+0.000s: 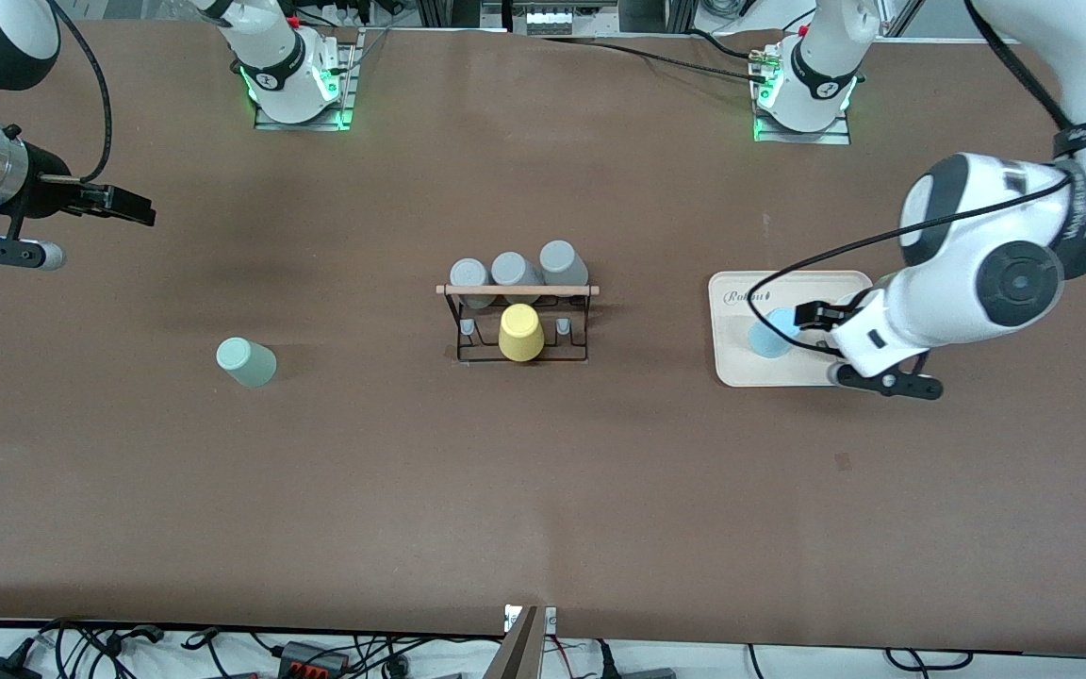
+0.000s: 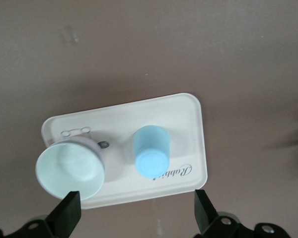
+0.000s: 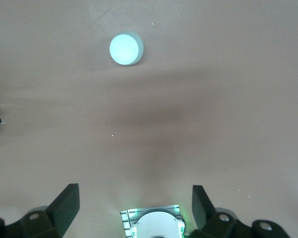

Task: Hang scattered cups on rack with three cups
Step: 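Lower the left gripper and grasp the light blue cup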

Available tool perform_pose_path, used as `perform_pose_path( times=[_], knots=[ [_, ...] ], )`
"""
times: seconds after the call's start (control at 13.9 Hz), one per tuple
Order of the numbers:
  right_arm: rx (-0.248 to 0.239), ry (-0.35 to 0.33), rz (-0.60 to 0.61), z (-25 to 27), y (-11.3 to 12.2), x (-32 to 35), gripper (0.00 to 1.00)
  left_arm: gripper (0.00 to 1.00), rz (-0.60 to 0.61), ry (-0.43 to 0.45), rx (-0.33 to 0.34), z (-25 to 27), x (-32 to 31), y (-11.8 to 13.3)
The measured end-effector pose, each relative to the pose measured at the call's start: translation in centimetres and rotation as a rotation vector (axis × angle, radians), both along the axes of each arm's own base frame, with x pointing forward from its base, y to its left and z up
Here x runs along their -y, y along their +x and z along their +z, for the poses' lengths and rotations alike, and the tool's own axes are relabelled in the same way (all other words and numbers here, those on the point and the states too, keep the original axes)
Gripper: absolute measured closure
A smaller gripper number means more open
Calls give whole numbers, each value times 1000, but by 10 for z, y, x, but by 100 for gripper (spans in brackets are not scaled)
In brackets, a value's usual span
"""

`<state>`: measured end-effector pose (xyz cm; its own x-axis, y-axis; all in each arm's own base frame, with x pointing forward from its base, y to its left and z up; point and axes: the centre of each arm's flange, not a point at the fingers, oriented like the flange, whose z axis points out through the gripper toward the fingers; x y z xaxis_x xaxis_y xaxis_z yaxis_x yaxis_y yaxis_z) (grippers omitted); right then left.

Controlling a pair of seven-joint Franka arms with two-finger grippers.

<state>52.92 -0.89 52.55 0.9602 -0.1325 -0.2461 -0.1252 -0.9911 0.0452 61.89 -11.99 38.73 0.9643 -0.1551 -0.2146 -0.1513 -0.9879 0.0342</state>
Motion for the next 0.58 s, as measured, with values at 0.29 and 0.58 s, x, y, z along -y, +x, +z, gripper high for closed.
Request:
perform_pose_path(
  times=[0.29, 0.58],
  knots=[
    [10, 0, 0, 1, 1, 0, 0, 0, 2, -23, 45, -46, 6, -10],
    [10, 0, 3, 0, 2, -1, 0, 0, 42, -24, 75, -94, 2, -29]
  ],
)
